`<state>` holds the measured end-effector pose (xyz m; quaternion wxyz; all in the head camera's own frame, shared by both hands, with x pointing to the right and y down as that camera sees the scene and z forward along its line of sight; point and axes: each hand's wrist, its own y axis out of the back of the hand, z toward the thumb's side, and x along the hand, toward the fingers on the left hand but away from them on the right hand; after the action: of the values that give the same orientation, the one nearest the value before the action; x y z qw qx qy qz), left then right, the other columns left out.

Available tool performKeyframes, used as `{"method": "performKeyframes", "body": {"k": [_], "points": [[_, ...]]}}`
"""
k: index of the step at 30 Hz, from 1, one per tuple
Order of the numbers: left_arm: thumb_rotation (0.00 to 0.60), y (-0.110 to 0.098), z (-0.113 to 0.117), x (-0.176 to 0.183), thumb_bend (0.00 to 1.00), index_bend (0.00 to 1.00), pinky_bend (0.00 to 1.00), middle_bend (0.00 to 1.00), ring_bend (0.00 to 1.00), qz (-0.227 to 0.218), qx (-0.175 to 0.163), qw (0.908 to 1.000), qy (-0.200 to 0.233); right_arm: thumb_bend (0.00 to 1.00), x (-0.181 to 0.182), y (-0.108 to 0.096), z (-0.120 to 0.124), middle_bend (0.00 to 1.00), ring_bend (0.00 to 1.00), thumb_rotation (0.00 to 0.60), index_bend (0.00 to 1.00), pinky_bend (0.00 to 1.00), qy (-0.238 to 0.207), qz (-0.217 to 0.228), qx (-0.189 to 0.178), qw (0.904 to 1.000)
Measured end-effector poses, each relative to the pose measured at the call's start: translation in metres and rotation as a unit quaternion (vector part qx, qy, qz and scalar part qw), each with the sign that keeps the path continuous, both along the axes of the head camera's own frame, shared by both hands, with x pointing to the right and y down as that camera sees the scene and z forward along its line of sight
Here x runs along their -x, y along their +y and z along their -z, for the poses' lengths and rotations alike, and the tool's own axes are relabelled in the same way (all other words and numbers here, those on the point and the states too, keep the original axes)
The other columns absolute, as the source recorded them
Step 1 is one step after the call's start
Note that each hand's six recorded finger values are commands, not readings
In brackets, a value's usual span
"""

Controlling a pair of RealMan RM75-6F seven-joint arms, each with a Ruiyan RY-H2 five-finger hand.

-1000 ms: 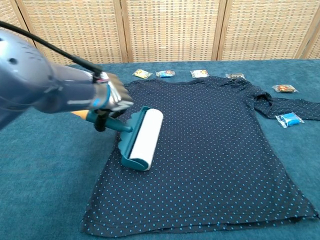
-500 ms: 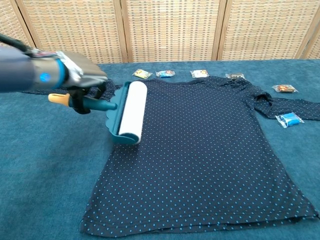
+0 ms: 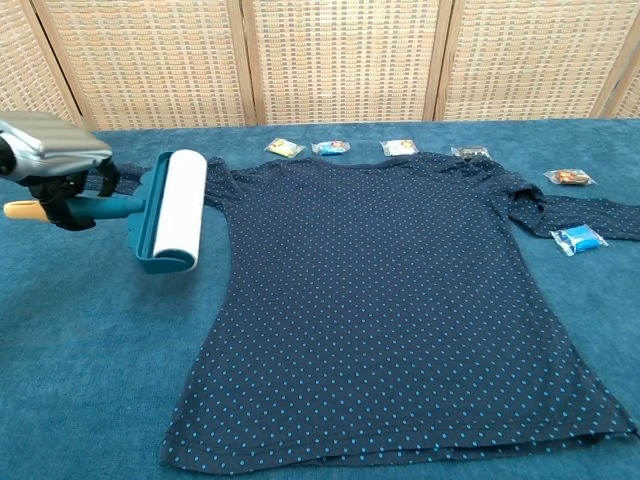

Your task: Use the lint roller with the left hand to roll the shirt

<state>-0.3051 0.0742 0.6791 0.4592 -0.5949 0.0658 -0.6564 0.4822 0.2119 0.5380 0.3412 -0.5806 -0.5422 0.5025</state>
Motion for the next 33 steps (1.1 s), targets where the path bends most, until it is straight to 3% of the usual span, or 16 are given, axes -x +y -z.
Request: {"method": "performKeyframes", "body": {"k": [3, 7, 10, 13, 22, 26, 33], "points": [[0.6, 0.0, -0.005, 0.013, 0.59, 0.28, 0.37, 0.33, 0.4, 0.007, -0.004, 1.0, -0.004, 0.09, 0.003, 0.001, -0.001, 0.0, 0.0, 0.6, 0.0, 0.0, 0.005, 0.004, 0.001, 1.0], [0.6, 0.0, -0.01, 0.025, 0.48, 0.15, 0.23, 0.18, 0.21, 0.014, -0.008, 0.9999, 0.0, 0.09, 0.009, 0.002, -0.003, 0.0, 0.0, 0.6, 0.0, 0.0, 0.012, 0.011, 0.004, 0.9999], [0.6, 0.002, -0.013, 0.03, 0.42, 0.04, 0.13, 0.08, 0.08, 0.014, -0.006, 0.9999, 0.005, 0.09, 0.013, 0.002, -0.004, 0.0, 0.0, 0.6, 0.0, 0.0, 0.015, 0.016, 0.006, 0.9997], [0.6, 0.004, -0.014, 0.036, 0.42, 0.0, 0.03, 0.01, 0.01, 0.013, -0.008, 0.9999, 0.005, 0.09, 0.016, 0.003, -0.006, 0.0, 0.0, 0.6, 0.0, 0.0, 0.019, 0.021, 0.009, 0.9996], [0.6, 0.016, 0.0, 0.049, 0.33, 0.0, 0.0, 0.0, 0.0, 0.076, -0.026, 0.9941, 0.073, 0.09, 0.019, 0.003, -0.008, 0.0, 0.0, 0.6, 0.0, 0.0, 0.029, 0.028, 0.014, 0.9991], [0.6, 0.027, 0.018, 0.06, 0.32, 0.0, 0.0, 0.0, 0.0, 0.104, -0.066, 0.9852, 0.119, 0.09, 0.017, 0.003, -0.008, 0.0, 0.0, 0.6, 0.0, 0.0, 0.041, 0.028, 0.016, 0.9986], [0.6, 0.06, 0.054, 0.09, 0.32, 0.0, 0.0, 0.0, 0.0, 0.135, -0.16, 0.9645, 0.161, 0.09, 0.017, 0.001, -0.005, 0.0, 0.0, 0.6, 0.0, 0.0, 0.058, 0.025, 0.012, 0.9979]]}}
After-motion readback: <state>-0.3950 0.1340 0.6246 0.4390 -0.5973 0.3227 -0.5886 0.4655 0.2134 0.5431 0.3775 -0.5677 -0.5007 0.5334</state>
